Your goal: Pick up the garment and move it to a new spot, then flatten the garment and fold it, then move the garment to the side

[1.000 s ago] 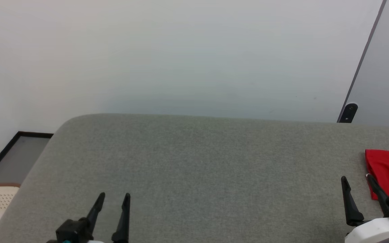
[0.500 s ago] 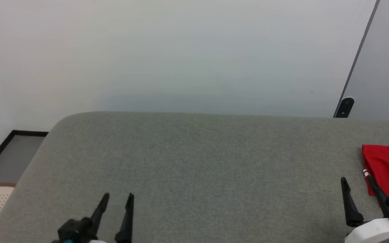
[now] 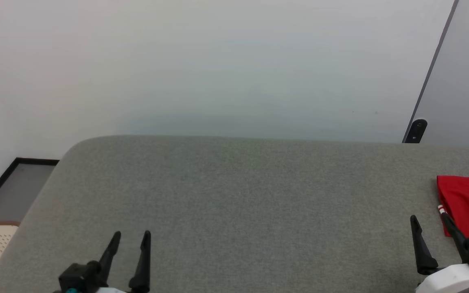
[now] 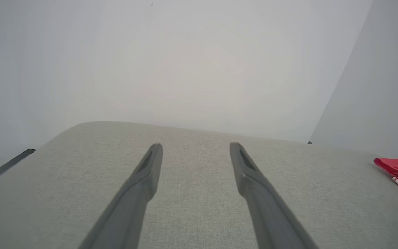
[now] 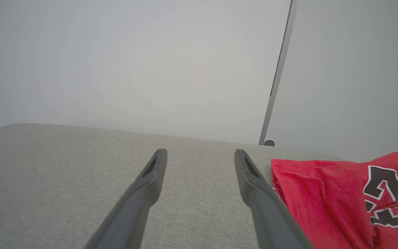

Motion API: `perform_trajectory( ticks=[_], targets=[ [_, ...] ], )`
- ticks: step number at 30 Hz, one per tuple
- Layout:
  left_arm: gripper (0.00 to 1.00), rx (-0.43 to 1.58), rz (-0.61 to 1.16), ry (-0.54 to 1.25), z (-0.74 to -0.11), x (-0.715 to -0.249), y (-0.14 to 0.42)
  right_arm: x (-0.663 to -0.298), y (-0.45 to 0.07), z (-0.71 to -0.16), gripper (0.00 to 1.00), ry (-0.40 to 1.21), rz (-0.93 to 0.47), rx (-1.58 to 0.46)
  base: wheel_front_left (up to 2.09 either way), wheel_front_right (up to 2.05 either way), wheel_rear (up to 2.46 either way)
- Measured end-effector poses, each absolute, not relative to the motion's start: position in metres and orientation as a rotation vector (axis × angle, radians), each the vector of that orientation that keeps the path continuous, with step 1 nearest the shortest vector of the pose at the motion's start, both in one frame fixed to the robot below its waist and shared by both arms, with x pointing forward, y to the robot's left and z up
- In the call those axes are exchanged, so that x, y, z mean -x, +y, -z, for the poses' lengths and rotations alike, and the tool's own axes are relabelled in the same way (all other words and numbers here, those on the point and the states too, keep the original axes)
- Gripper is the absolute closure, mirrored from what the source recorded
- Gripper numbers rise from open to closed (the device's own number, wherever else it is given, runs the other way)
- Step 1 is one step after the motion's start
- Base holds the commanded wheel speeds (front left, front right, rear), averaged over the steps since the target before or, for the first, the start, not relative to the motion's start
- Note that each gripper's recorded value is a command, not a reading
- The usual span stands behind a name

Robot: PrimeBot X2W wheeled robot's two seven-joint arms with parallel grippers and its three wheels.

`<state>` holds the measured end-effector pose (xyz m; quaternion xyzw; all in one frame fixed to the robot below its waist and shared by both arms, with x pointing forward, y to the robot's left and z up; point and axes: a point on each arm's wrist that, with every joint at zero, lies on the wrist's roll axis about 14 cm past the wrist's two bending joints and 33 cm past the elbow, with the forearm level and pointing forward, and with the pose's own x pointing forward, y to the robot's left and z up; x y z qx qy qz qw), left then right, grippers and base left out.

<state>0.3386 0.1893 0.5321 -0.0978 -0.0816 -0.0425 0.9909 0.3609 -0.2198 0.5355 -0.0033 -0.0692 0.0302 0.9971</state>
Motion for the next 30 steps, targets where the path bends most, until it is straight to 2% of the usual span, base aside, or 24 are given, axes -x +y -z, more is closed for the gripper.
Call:
perform_trajectory(
  ticks=[4,5,11,30],
  targets=[
    [0.00,0.178,0.070,-0.170,-0.534,-0.339,0.194,-0.361,-0.219,-0.535,0.00,-0.137,-0.063,0.006,0.00,0.00,0.00],
    [1.00,0.182,0.068,-0.157,-0.529,-0.338,0.194,-0.360,-0.218,-0.531,1.00,-0.125,-0.062,0.002,0.00,0.00,0.00],
    [1.00,0.219,0.049,-0.046,-0.493,-0.325,0.191,-0.345,-0.214,-0.491,1.00,-0.005,-0.051,-0.039,0.00,0.00,0.00],
    [1.00,0.541,-0.020,-0.014,-0.493,-0.337,0.201,-0.352,-0.217,-0.491,1.00,0.016,0.021,-0.409,0.00,0.00,0.00]
  ],
)
